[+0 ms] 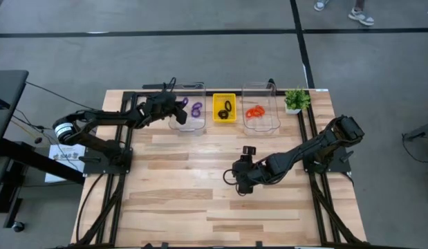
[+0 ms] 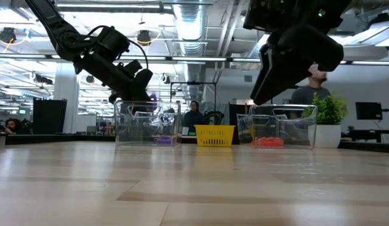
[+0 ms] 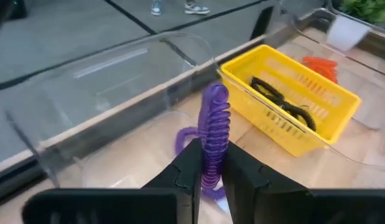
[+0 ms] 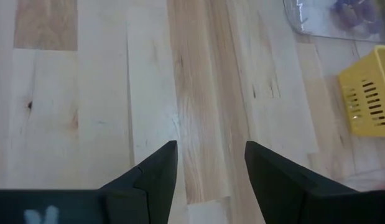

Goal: Sort spring keychains
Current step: Put the purple spring keychain into the left transparent bin, then return to Home Position

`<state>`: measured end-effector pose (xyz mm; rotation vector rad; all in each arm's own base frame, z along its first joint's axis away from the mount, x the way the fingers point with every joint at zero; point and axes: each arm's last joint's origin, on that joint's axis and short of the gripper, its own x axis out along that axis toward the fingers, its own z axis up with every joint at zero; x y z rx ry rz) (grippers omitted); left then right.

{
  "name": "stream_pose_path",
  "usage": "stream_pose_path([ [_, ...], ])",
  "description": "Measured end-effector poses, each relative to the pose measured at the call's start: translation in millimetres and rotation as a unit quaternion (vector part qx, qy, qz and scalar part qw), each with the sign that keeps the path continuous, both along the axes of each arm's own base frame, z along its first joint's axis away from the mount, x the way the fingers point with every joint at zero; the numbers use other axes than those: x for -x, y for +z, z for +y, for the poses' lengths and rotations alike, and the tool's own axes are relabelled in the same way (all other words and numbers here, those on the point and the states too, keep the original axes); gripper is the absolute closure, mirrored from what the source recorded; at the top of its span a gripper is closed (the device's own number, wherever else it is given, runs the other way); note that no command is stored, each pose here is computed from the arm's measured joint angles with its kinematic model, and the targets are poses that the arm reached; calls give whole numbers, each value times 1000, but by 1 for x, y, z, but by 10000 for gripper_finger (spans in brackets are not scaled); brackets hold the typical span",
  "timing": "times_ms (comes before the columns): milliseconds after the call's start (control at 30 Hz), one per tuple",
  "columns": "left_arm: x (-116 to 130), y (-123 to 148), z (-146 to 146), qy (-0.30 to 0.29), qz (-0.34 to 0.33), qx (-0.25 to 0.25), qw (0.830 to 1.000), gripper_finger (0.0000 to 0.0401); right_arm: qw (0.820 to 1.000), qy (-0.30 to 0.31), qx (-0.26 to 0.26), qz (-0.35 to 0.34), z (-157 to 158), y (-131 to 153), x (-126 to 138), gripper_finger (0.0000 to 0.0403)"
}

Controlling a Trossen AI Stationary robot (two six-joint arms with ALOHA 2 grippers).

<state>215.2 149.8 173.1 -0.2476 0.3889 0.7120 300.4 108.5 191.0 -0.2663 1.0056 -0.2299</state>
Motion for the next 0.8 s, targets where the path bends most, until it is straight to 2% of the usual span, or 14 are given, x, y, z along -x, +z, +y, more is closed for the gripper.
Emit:
stream_pose_path([
  [200,-2,0,-3,-48,-13,22,999,350,1000,0,0,0,0,0,0,221],
  [367,-2,-1,-3,-47,-12,22,999,342,1000,0,0,0,0,0,0,218],
  [800,-2,0,-2,-49,-13,17,999,281,1000,0,0,0,0,0,0,222],
])
